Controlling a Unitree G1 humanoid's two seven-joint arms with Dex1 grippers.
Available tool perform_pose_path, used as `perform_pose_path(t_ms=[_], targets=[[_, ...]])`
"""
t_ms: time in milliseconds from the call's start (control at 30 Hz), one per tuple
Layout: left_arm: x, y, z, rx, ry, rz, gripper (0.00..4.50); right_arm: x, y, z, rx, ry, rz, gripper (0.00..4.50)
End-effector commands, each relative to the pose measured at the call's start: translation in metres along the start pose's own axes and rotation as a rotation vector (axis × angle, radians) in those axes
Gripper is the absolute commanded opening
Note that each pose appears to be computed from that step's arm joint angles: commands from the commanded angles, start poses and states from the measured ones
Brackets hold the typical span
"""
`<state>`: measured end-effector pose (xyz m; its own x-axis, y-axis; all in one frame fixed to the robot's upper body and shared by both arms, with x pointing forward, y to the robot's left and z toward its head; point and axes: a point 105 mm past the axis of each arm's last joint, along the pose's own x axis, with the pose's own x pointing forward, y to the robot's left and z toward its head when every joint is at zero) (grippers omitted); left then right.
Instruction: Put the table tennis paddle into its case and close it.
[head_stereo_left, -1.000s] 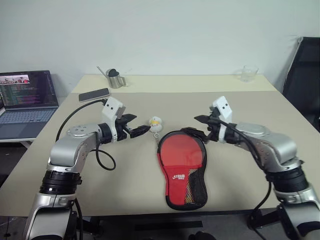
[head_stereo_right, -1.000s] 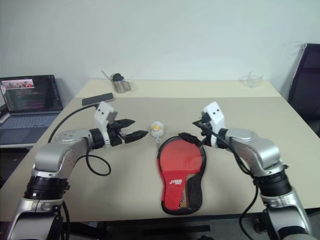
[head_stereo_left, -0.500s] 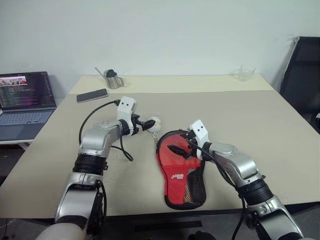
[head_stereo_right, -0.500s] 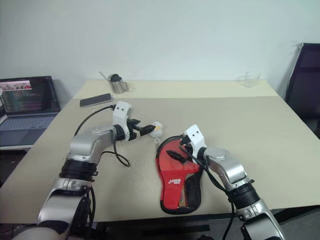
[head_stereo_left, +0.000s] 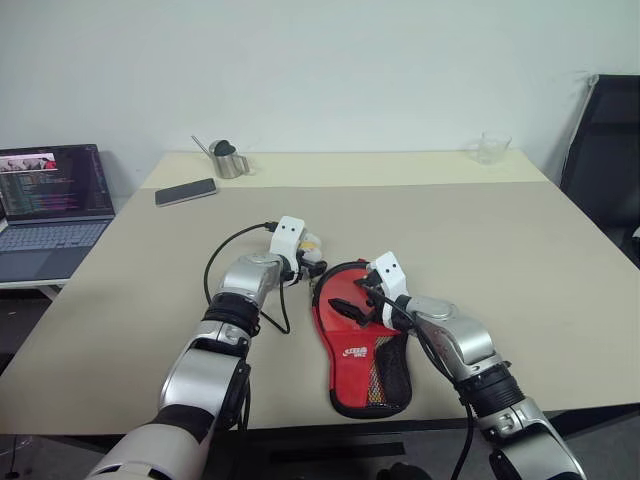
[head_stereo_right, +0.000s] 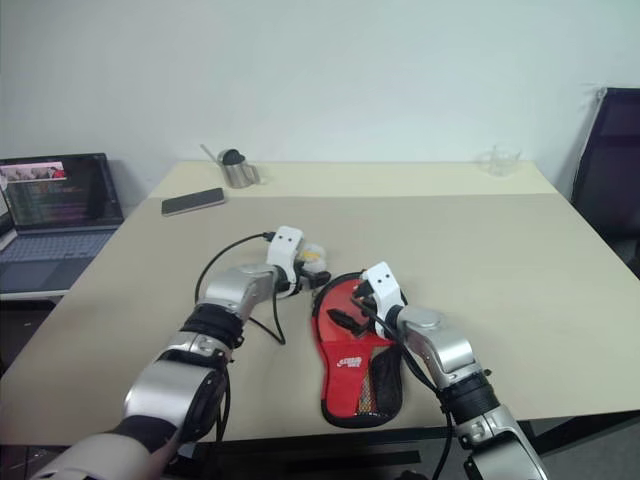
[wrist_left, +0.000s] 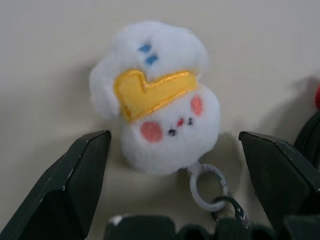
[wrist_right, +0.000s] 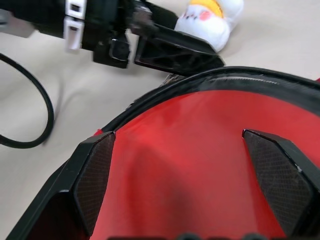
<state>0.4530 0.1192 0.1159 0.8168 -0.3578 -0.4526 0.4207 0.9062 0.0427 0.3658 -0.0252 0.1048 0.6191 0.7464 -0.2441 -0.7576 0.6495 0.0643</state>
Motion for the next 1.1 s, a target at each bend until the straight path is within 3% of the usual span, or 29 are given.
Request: perform_pose_path(t_ms=[33,67,167,367,467,533,767,1100], targets=[[0.005,-0.003,0.009,0.022,-0.025,0.015,4.50,-0.001,0.006,0.004,-0.023,-0.007,0.027,4.47],[0.006,-0.004,0.010,0.025,-0.030,0.014,4.50,-0.001,0.007,0.004,-0.021,-0.008,0.027,4.47],[0.009,-0.008,0.016,0.032,-0.051,0.012,3.84,-0.001,0.007,0.002,-0.033,0.002,0.024,4.50],[0.013,-0.012,0.031,0.145,-0.093,0.065,1.68,-0.005,0.011,-0.001,-0.024,0.012,0.030,4.50],[0.017,-0.025,0.041,0.340,-0.109,0.071,0.60,-0.009,0.011,-0.001,-0.027,0.017,0.021,4.50],[0.019,-0.031,0.044,0.424,-0.113,0.081,0.15,-0.011,0.010,-0.001,-0.026,0.023,0.013,4.50],[0.020,-0.047,0.068,0.596,-0.174,0.116,0.12,-0.017,0.016,-0.003,-0.031,0.055,0.049,4.50],[0.024,-0.048,0.062,0.733,-0.145,0.187,0.12,-0.030,0.023,-0.009,-0.037,0.113,0.083,4.50]])
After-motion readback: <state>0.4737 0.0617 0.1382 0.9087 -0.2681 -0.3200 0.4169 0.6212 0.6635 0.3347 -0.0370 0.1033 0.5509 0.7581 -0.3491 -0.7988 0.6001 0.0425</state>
